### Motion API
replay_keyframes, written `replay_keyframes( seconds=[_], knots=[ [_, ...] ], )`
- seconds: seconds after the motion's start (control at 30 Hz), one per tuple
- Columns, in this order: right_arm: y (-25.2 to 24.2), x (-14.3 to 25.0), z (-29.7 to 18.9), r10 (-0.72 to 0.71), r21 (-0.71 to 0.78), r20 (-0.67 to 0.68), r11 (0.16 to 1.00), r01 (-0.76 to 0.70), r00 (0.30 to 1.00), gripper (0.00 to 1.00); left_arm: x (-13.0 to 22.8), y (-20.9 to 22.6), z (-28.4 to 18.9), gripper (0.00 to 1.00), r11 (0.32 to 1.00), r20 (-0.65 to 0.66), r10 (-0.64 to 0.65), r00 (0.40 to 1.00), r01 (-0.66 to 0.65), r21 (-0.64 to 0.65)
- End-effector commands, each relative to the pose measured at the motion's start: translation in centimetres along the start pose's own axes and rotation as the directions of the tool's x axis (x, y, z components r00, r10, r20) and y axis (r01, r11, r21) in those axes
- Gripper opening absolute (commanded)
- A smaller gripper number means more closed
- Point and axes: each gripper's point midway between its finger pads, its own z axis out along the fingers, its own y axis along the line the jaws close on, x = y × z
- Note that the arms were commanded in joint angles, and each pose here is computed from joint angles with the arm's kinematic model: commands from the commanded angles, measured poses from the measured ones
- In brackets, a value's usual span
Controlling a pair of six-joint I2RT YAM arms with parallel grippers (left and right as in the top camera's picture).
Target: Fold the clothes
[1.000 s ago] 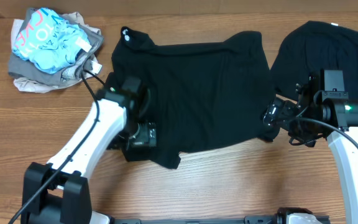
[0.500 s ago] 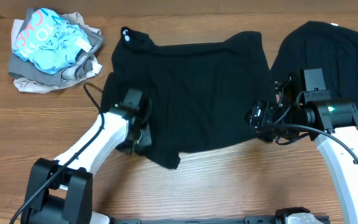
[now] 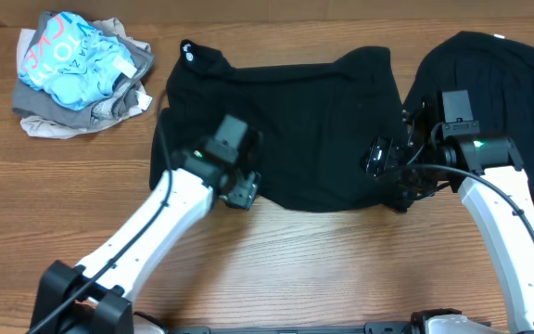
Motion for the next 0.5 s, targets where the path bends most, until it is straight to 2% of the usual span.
replay_keyframes(
  seconds=[0.0, 0.17, 0.23, 0.3, 0.4, 0.47],
  knots=[
    [0.0, 0.0, 0.1, -0.001, 0.004, 0.003, 1.0, 0.001, 1.0, 0.87, 2.4, -1.9, 3.3, 0.74, 0.991, -0.035, 0.132, 0.991, -0.132, 0.005],
    [-0.1, 0.2, 0.1, -0.003, 0.007, -0.006, 1.0, 0.003, 1.0, 0.87, 3.6, -1.5, 7.0, 0.75, 0.995, 0.019, 0.08, 0.997, -0.08, 0.055],
    [-0.1, 0.2, 0.1, -0.003, 0.007, -0.005, 1.0, 0.003, 1.0, 0.87, 3.7, -1.4, 7.8, 0.74, 0.993, 0.05, 0.103, 0.993, -0.106, 0.053],
    [-0.1, 0.2, 0.1, -0.003, 0.007, -0.005, 1.0, 0.003, 1.0, 0.87, 3.6, -1.4, 8.3, 0.65, 0.993, 0.081, 0.106, 0.991, -0.11, 0.051],
    [0.0, 0.2, 0.1, -0.003, 0.007, -0.004, 1.0, 0.003, 1.0, 0.87, 4.5, -1.3, 9.1, 0.43, 0.993, 0.062, 0.108, 0.992, -0.111, 0.049],
    [-0.1, 0.2, 0.1, -0.002, 0.007, -0.004, 1.0, 0.002, 1.0, 0.87, 4.5, -1.0, 9.2, 0.04, 0.997, 0.056, 0.065, 0.996, -0.067, 0.033]
  ],
)
